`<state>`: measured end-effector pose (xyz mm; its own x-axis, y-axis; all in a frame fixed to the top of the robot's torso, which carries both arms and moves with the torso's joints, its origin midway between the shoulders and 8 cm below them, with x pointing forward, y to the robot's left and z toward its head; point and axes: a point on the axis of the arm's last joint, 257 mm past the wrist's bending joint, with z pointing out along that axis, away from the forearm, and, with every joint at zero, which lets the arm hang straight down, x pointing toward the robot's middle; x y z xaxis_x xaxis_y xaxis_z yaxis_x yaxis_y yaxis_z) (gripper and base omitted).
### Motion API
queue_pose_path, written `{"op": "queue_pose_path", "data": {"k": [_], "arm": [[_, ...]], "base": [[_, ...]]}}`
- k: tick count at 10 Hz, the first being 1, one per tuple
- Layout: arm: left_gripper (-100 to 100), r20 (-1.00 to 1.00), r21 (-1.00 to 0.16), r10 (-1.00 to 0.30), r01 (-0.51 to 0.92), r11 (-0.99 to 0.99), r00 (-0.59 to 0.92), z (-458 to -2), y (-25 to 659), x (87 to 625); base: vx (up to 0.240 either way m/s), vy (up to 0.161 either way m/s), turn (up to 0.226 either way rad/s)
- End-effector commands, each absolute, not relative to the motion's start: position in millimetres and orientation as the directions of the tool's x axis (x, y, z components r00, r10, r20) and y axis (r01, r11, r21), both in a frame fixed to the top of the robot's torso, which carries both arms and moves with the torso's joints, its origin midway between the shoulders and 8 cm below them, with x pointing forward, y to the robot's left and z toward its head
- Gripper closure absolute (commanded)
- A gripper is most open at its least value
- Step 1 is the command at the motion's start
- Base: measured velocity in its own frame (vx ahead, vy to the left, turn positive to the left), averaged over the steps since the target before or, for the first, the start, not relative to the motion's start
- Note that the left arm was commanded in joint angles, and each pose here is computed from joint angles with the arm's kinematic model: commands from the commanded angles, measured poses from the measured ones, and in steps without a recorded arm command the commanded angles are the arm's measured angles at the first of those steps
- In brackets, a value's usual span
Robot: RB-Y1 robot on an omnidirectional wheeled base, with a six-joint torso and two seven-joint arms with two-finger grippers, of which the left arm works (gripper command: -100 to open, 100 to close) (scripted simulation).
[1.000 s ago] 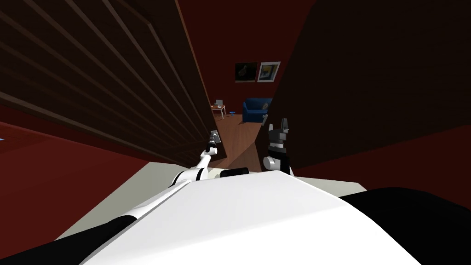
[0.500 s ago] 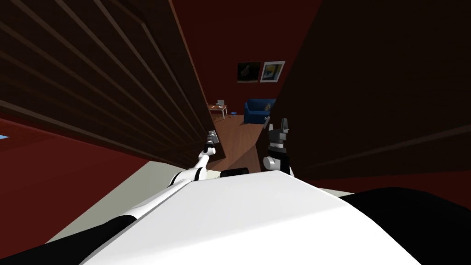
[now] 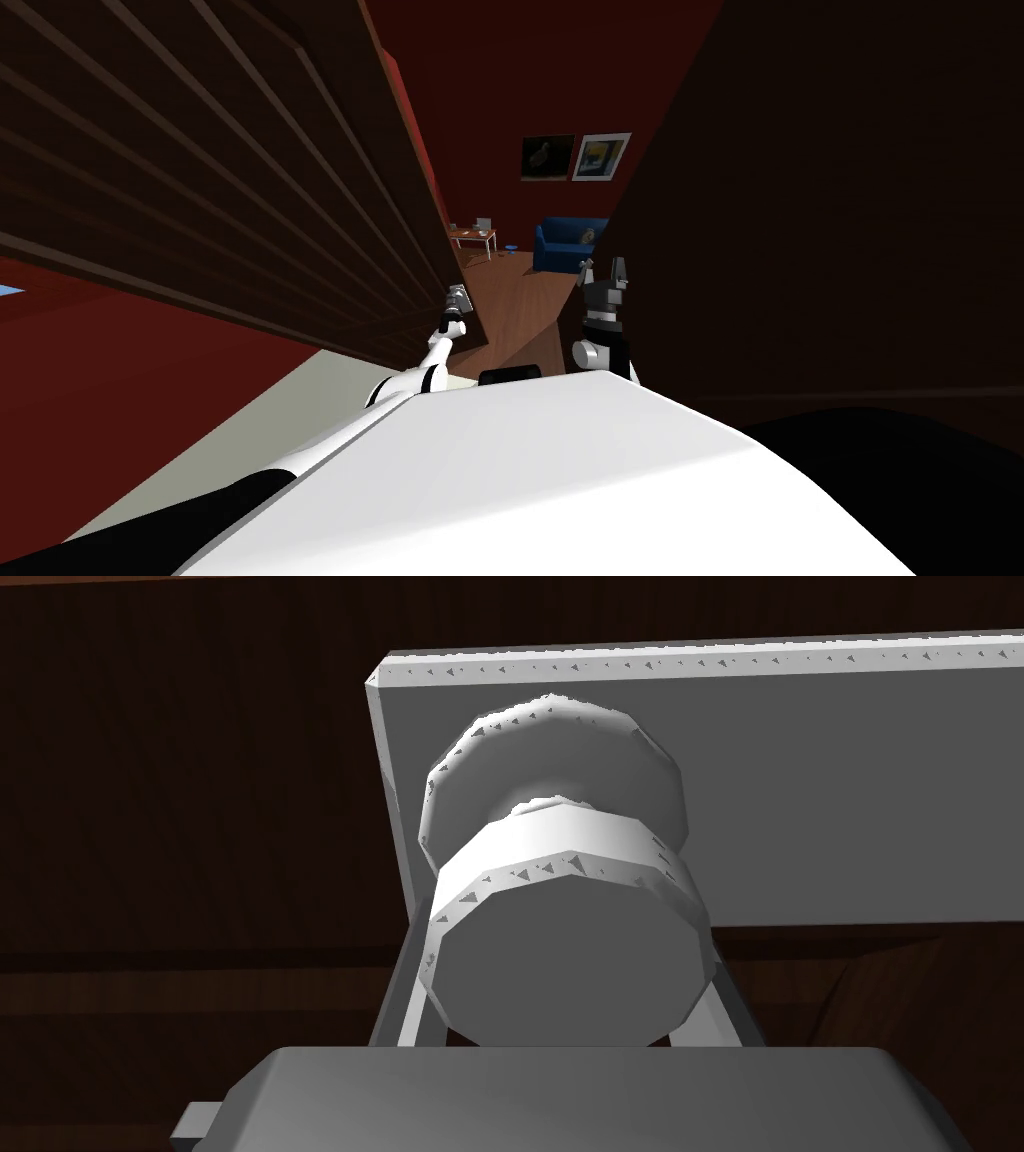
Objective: Push the door open
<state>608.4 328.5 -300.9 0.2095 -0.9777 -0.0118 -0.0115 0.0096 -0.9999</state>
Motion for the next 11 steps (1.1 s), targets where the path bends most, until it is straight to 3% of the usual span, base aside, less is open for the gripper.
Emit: {"op": "queue_pose_path", "data": {"k": [1,6,11], "arm": [[100,-0.011,-1.0,-0.973,-0.001,0.011,0.232,-295.7,344.3,608.9],[100,-0.002,-1.0,-0.964,0.0,0.002,0.268,-296.1,361.9,604.9],[100,-0.004,-1.0,-0.948,-0.004,0.003,0.317,-297.9,390.7,596.7]], "base": [[0.156,-0.127,0.098],[0.145,-0.099,0.06],[0.157,-0.041,0.047]]}}
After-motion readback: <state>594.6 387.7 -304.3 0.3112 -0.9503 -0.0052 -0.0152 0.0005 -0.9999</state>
